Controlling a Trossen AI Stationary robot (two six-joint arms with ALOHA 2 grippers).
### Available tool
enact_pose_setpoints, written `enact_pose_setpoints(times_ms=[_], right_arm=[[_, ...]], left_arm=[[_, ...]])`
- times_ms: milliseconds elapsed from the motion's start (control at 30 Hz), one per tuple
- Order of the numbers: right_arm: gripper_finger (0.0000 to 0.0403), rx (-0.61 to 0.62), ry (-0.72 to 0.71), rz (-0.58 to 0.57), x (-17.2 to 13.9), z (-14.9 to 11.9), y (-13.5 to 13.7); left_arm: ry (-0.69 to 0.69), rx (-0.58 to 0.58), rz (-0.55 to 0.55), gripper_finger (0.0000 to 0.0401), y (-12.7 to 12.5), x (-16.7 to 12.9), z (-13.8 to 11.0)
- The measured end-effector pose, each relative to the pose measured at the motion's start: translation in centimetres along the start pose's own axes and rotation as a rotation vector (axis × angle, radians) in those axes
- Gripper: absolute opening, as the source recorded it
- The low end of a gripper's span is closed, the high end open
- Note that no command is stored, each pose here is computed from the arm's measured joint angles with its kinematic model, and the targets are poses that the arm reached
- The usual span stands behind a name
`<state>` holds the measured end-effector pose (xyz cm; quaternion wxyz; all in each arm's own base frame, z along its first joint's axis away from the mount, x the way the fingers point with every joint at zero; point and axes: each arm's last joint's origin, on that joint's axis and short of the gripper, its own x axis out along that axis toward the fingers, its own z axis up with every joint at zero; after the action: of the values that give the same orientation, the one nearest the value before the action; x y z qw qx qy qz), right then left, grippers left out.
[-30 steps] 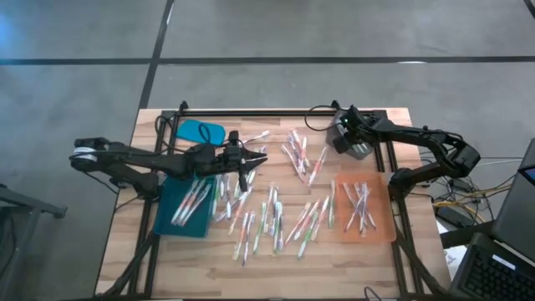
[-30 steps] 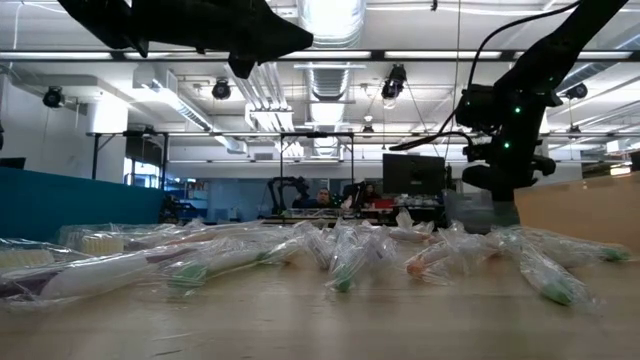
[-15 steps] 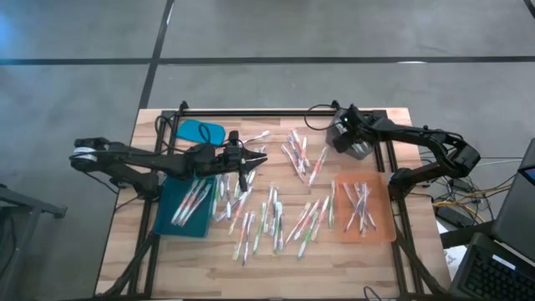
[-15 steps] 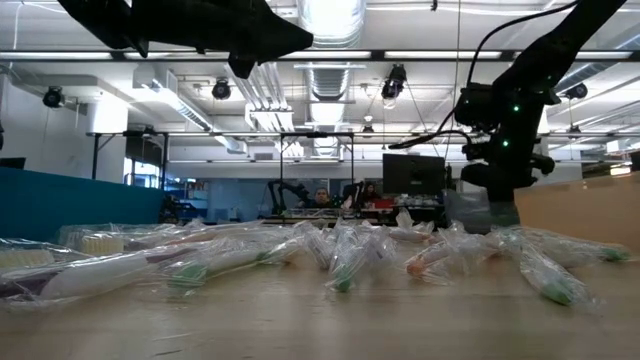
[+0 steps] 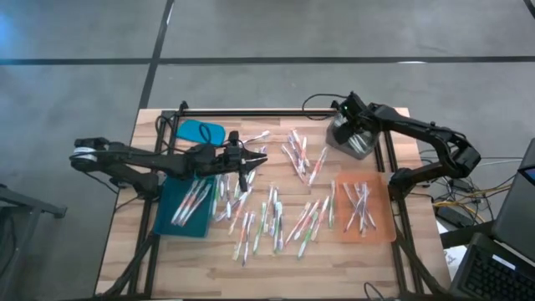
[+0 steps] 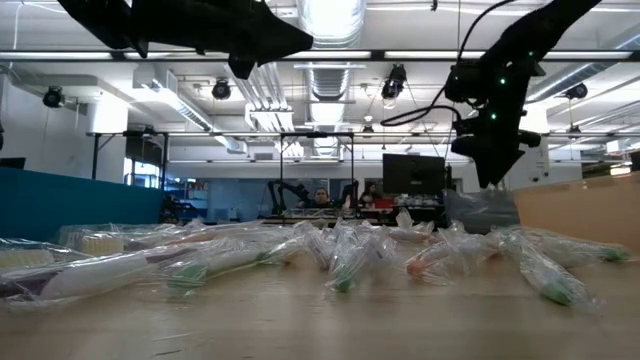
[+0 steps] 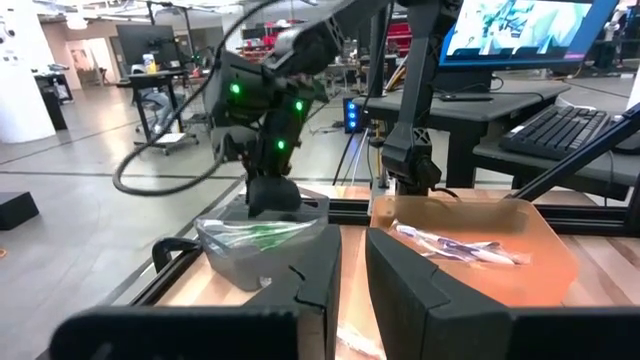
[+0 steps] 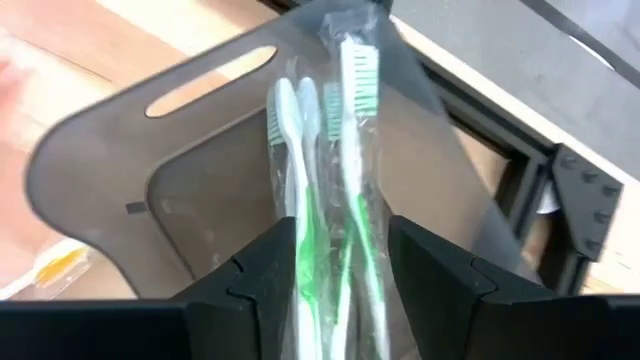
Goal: Pick & Place Toothbrushes
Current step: Put the orange toothbrush into the blue bin
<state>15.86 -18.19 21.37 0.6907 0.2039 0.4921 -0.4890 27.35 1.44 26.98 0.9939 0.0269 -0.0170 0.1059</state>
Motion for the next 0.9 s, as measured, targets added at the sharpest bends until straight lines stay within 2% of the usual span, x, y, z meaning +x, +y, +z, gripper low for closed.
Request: enact_pose_setpoints(times_ms=[167, 500, 700, 900], right_arm=[[0.0147, -0.01, 0.027, -0.004, -2.2, 1.3, -0.4], [0.0101, -0.007, 0.019, 0.014, -7.4, 3.6, -0.4], [0.0071, -0.062, -0.027, 0.061, -10.2, 4.1, 1.1], [0.0045, -0.12, -0.058, 0.121, -12.2, 3.4, 3.5]], left_arm=[[0.002, 0.0, 0.0, 0.0055, 0.0, 0.0, 0.0], [0.003, 0.0, 0.0, 0.0055, 0.0, 0.0, 0.0], [0.019, 0.003, -0.001, 0.0055, 0.0, 0.0, -0.2], [0.026, 0.004, -0.002, 0.0055, 0.0, 0.0, -0.3]])
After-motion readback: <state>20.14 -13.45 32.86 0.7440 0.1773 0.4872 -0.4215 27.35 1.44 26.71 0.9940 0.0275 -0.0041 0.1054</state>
